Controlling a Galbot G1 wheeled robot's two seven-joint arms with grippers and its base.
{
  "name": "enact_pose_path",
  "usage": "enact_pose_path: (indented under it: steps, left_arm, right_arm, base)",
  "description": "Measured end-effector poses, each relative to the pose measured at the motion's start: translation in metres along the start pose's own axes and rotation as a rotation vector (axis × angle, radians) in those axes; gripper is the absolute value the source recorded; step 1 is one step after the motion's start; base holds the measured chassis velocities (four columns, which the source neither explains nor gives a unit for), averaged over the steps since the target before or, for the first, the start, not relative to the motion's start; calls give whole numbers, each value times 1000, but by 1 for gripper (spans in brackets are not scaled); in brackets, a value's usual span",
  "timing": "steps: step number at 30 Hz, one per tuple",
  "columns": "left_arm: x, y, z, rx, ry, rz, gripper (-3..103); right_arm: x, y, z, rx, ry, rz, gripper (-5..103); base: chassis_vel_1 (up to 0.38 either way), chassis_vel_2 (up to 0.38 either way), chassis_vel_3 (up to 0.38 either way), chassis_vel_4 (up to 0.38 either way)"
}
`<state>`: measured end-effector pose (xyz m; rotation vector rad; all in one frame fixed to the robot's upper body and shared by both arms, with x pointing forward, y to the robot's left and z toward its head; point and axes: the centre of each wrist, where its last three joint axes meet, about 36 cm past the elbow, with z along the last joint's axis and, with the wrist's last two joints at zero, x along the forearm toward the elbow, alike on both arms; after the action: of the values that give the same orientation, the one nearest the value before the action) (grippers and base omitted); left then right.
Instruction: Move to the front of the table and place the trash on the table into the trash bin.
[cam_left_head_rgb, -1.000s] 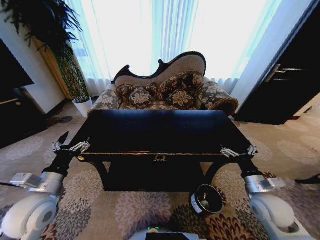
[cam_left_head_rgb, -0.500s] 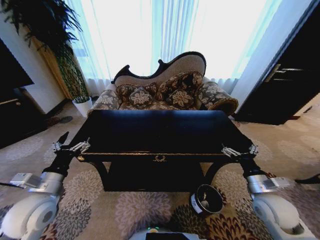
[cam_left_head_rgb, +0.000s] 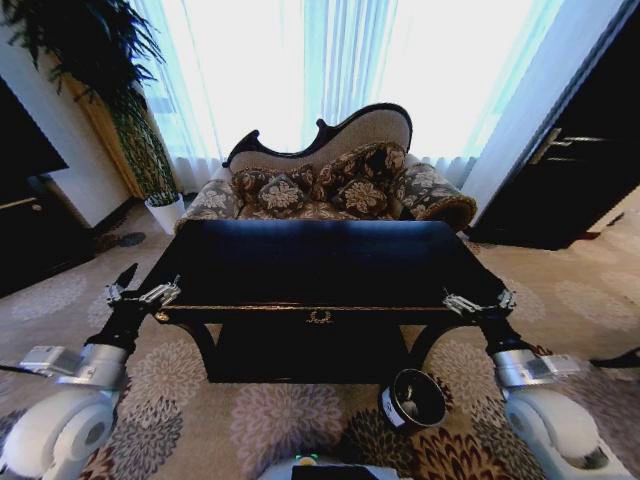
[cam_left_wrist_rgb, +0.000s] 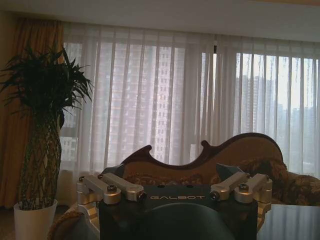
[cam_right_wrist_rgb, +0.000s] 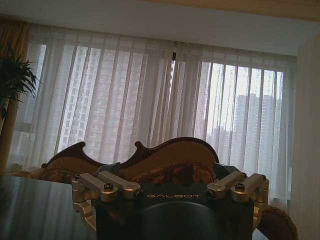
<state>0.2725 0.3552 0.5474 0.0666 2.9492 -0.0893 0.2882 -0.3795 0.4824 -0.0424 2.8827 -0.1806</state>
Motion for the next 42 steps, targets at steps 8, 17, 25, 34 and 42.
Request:
enact_pose_path:
  steps: [8,17,25,34,42]
  left_arm:
    - [0,0,0,0,0,0,100]
    - [0,0,0,0,0,0,100]
    - [0,0,0,0,0,0,100]
    - [0,0,0,0,0,0,100]
    - [0,0,0,0,0,0,100]
  right_arm:
    - [0,0,0,0,0,0,100]
    - [0,0,0,0,0,0,100]
    - [0,0,0,1,-1,0,100]
    - [0,0,0,1,-1,0,100]
    - [0,0,0,1,-1,0,100]
  base:
    - [0,0,0,0]
    - [43,-46,-48,45]
    - [175,-172,-180,174]
    - [209,-199,-199,203]
    - [165,-165,-169,175]
